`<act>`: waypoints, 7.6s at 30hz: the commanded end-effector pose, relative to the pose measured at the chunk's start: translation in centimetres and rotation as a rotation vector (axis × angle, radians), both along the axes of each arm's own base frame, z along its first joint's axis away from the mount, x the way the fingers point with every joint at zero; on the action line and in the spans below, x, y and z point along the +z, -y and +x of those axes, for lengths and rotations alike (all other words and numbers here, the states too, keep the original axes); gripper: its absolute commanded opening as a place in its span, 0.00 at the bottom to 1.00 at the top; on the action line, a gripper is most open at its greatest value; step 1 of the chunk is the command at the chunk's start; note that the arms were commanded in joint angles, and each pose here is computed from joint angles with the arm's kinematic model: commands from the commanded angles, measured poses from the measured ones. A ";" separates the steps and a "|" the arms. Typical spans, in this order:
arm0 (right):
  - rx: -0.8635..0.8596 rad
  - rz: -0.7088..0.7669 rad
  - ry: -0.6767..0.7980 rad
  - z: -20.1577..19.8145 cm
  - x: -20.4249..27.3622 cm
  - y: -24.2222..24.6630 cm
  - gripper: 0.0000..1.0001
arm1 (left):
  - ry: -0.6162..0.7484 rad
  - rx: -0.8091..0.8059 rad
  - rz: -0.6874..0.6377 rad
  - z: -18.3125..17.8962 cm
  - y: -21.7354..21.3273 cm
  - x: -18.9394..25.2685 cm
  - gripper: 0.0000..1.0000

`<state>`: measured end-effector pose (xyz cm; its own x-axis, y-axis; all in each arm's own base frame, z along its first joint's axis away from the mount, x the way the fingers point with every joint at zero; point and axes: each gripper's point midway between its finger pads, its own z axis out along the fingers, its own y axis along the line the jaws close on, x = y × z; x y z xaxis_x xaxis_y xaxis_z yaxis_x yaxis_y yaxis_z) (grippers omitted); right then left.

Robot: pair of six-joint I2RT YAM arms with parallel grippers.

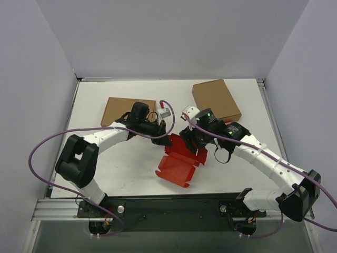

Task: Fold the paper box
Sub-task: Fold the paper box at the center of the board.

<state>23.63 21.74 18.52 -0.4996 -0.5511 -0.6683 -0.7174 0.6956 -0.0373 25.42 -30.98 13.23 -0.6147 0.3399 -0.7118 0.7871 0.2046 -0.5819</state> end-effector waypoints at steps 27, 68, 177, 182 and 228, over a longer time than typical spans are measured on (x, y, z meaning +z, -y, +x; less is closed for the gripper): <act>0.026 -0.291 0.160 3.8 -4.6 2.4 0.00 | 0.187 0.299 -0.063 6.4 -4.2 5.1 0.70; -0.057 -0.250 0.170 4.9 -6.0 2.6 0.00 | 0.169 0.659 -0.067 9.5 -3.2 1.0 0.58; -0.047 -0.308 0.194 4.3 -7.9 3.0 0.00 | 0.134 0.565 0.098 4.2 1.6 -9.7 0.63; -0.032 -0.374 0.206 3.5 -9.1 2.5 0.00 | 0.113 0.638 0.112 3.2 0.4 -8.6 0.60; 0.080 -0.415 0.011 -0.2 -14.2 -0.3 0.00 | 0.019 0.726 -0.070 4.2 -3.8 -3.8 0.43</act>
